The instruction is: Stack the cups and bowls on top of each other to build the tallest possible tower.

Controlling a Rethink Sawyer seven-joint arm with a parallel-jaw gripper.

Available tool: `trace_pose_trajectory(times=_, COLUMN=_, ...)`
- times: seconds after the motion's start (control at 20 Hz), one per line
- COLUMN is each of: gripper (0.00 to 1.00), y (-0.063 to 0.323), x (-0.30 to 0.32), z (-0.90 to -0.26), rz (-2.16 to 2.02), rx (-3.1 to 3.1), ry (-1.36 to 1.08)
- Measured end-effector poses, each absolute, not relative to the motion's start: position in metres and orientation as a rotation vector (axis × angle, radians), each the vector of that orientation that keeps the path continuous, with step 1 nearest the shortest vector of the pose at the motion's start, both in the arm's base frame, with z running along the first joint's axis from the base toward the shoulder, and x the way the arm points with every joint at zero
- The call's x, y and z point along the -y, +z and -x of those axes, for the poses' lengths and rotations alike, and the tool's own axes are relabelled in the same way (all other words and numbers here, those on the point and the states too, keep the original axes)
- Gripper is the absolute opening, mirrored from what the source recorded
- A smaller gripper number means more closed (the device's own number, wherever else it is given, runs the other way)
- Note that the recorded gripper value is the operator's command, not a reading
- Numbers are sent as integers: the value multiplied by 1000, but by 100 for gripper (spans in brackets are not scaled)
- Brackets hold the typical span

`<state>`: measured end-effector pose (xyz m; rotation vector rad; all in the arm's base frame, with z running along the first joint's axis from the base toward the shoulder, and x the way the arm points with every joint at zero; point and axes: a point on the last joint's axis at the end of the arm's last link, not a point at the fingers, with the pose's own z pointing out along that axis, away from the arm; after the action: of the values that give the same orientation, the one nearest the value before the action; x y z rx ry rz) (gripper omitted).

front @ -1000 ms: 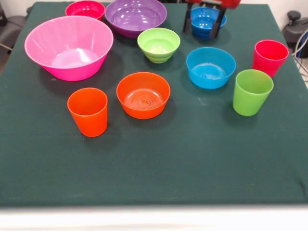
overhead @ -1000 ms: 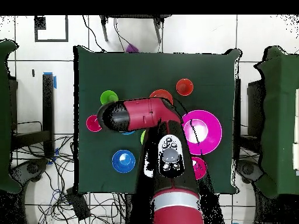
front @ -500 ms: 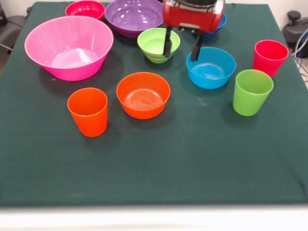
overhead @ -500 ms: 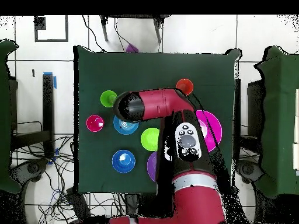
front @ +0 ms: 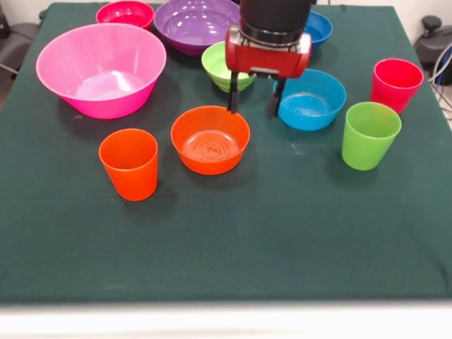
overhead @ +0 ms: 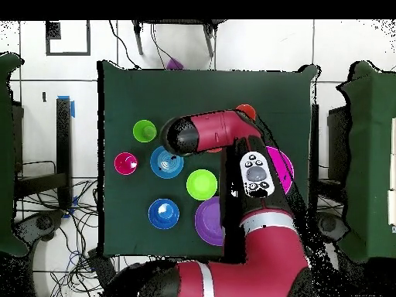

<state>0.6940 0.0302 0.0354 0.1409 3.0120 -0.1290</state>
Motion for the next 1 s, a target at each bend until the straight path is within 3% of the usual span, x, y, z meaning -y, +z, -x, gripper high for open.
trace_pose_trajectory(times=1.0, gripper=100, y=18, x=-44, z=-767, rz=147, rx=-2943, ry=-91)
